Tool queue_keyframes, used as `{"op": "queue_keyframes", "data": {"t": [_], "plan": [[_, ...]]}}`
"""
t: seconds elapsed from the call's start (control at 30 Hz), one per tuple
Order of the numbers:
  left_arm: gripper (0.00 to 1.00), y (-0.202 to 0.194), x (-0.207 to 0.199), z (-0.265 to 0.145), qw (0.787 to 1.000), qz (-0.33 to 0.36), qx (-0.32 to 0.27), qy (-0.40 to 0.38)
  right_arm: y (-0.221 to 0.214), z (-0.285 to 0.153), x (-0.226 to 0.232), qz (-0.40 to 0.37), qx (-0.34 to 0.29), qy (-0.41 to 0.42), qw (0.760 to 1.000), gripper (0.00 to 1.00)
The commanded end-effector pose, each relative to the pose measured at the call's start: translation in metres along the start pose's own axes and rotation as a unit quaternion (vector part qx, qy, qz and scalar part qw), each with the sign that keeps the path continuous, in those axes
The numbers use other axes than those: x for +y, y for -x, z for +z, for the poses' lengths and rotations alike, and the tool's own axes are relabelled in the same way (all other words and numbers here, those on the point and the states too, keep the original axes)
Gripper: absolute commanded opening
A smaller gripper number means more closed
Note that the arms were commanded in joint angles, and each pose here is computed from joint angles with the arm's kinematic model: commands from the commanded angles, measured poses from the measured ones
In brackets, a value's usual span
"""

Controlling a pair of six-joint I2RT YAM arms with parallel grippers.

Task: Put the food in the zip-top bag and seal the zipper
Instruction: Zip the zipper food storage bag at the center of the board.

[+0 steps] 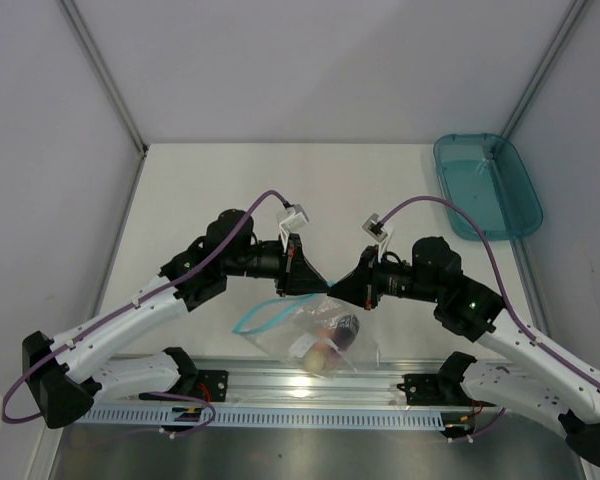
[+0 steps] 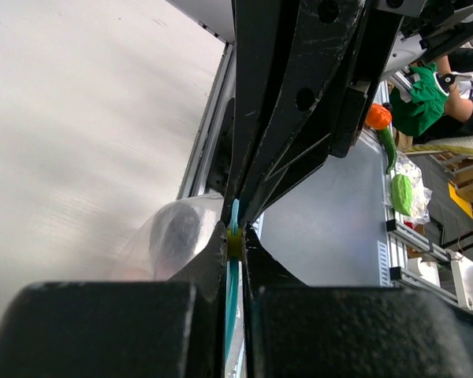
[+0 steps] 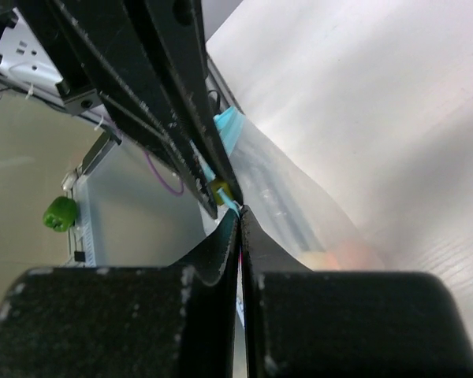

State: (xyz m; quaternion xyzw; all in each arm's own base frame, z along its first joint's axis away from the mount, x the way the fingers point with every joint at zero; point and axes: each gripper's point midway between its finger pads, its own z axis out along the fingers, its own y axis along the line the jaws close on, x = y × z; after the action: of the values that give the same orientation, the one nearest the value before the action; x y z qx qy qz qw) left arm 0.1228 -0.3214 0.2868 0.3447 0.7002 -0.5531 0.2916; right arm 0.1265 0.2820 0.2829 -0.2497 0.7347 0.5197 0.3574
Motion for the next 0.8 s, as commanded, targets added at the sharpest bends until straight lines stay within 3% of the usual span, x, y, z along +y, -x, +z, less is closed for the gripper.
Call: {"op": "queue_keyframes", "data": {"t": [0.0, 0.37, 0.43, 0.53, 0.63, 0.73, 0.77], "plan": [[0.00, -0.024, -0.008, -0.006, 0.998, -0.026, 0.055, -0.010, 0.058, -0.005, 0.005, -0.025, -0.121, -0.010, 0.992, 0.00], [0.01, -0.008, -0.002, -0.025, 0.998, 0.000, 0.010, 0.063, 0.050, -0.007, 0.001, -0.018, -0.115, -0.016, 0.993, 0.00], [0.01, -0.007, -0.004, -0.026, 0.998, 0.003, 0.012, 0.056, 0.045, -0.005, 0.005, -0.037, -0.099, 0.005, 0.994, 0.00], [0.01, -0.006, -0.012, -0.026, 0.999, 0.010, 0.018, 0.039, 0.027, 0.001, 0.018, -0.072, -0.022, 0.067, 0.995, 0.00], [0.01, -0.004, -0.021, -0.026, 1.000, 0.016, 0.020, 0.016, 0.014, 0.004, 0.015, -0.111, 0.050, 0.074, 0.990, 0.26], [0.01, 0.002, -0.029, -0.028, 1.000, 0.024, 0.015, 0.002, 0.009, 0.002, 0.020, -0.134, 0.090, 0.107, 0.981, 0.45], [0.01, 0.001, -0.028, -0.027, 1.000, 0.023, 0.018, 0.003, 0.010, 0.000, 0.021, -0.135, 0.093, 0.116, 0.980, 0.47]]}}
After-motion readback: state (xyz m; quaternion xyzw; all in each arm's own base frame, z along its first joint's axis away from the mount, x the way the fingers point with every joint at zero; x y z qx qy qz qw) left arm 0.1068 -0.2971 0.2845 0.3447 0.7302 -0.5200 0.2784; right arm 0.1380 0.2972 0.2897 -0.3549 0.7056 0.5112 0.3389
